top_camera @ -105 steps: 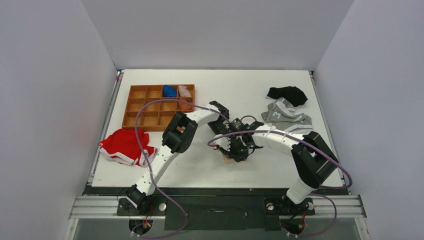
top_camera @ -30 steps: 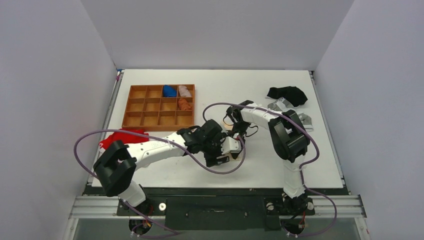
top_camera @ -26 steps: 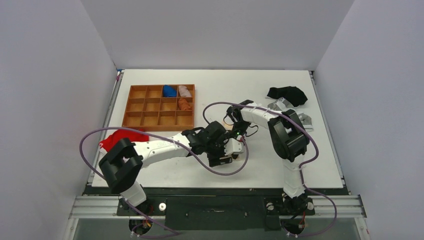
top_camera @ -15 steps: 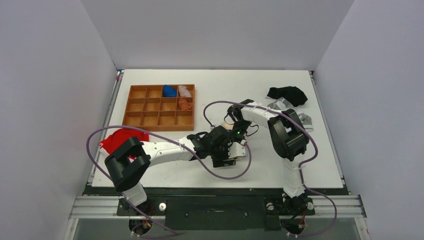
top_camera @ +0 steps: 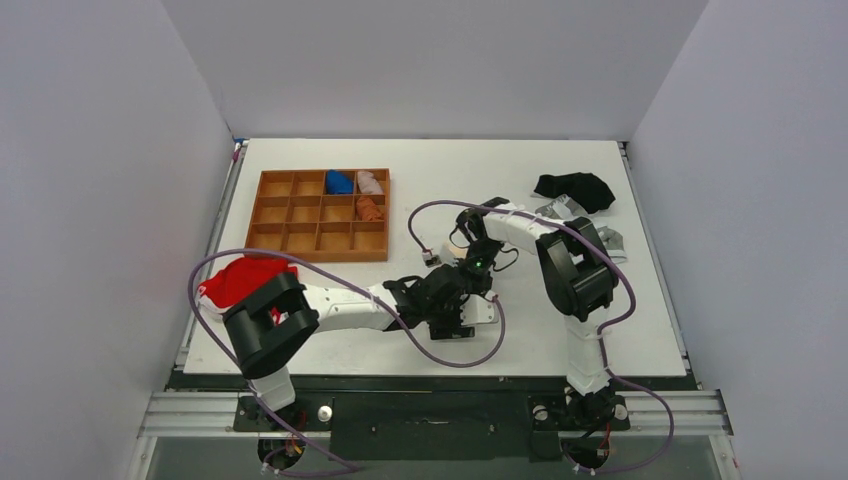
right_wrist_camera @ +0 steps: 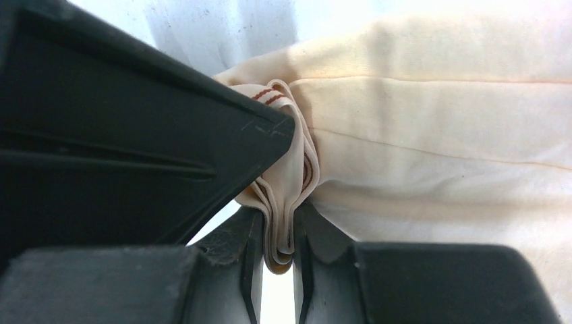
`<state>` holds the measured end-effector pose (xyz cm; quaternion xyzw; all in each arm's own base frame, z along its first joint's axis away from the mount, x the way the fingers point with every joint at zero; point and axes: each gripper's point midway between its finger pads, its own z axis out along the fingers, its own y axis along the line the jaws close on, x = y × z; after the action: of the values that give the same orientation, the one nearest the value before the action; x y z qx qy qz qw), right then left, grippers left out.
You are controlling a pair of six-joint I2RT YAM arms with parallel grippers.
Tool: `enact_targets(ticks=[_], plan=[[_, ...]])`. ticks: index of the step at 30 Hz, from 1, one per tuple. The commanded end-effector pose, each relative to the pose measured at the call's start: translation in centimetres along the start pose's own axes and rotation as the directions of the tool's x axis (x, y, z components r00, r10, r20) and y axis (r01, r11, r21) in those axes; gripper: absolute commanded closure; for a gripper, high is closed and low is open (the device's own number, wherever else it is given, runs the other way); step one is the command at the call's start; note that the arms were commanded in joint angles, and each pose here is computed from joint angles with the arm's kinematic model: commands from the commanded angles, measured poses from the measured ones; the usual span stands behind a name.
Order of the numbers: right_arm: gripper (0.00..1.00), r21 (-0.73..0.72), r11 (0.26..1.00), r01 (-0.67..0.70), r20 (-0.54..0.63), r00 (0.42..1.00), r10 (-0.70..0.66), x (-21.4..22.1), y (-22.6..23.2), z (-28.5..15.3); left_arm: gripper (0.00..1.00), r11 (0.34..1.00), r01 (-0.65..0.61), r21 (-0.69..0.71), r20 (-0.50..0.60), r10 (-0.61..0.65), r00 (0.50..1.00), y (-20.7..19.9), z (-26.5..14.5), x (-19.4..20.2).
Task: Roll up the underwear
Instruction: Roll the underwear to the center of the board.
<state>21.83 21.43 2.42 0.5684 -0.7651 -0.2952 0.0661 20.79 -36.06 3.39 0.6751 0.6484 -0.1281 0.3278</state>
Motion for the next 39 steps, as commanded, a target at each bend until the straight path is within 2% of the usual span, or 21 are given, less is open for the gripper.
enact_targets(ticks=[1, 8, 13, 21, 28, 30, 33, 36, 39], plan=[[1.0, -0.007, 0.999, 0.037, 0.008, 0.999, -0.037, -0.6, -0.5, 0.3, 0.38, 0.998, -0.003, -0.065, 0.039, 0.006, 0.999, 1.4, 1.0, -0.9], [1.0, -0.011, 0.999, 0.032, 0.004, 0.999, -0.032, -0.5, -0.5, 0.3, 0.42, 0.999, 0.016, -0.046, 0.016, -0.016, 1.0, 1.3, 1.8, 0.0], [1.0, -0.015, 0.999, 0.034, 0.003, 0.999, -0.034, -0.5, -0.4, 0.3, 0.55, 0.999, 0.046, 0.015, -0.016, -0.046, 0.999, 0.9, 2.0, 0.8], [1.0, -0.018, 0.999, 0.032, 0.003, 0.999, -0.032, -0.5, -0.5, 0.4, 0.66, 0.993, 0.084, 0.08, -0.048, -0.08, 0.996, -0.1, 2.6, 2.0], [1.0, -0.016, 1.0, 0.027, 0.006, 1.0, -0.027, -0.6, -0.6, 0.4, 0.98, 0.982, 0.107, 0.154, -0.077, -0.096, 0.992, -1.5, 2.9, 2.4], [1.0, -0.015, 1.0, 0.018, 0.013, 1.0, -0.018, -0.5, -0.7, 0.2, 1.0, 0.978, 0.119, 0.174, -0.082, -0.106, 0.991, -1.8, 2.9, 2.5], [0.92, 0.001, 1.0, -0.004, 0.033, 0.999, 0.004, -0.5, -1.2, -0.4, 1.0, 0.963, 0.16, 0.219, -0.085, -0.144, 0.986, -2.1, 2.6, 2.7], [0.75, 0.028, 0.999, -0.024, 0.075, 0.997, 0.022, -0.6, -1.7, -1.6, 1.0, 0.941, 0.203, 0.269, -0.095, -0.184, 0.978, -2.3, 2.1, 2.7], [0.66, 0.053, 0.998, -0.041, 0.114, 0.993, 0.035, -0.7, -1.9, -2.8, 1.0, 0.919, 0.24, 0.312, -0.096, -0.221, 0.971, -2.5, 1.7, 2.8]])
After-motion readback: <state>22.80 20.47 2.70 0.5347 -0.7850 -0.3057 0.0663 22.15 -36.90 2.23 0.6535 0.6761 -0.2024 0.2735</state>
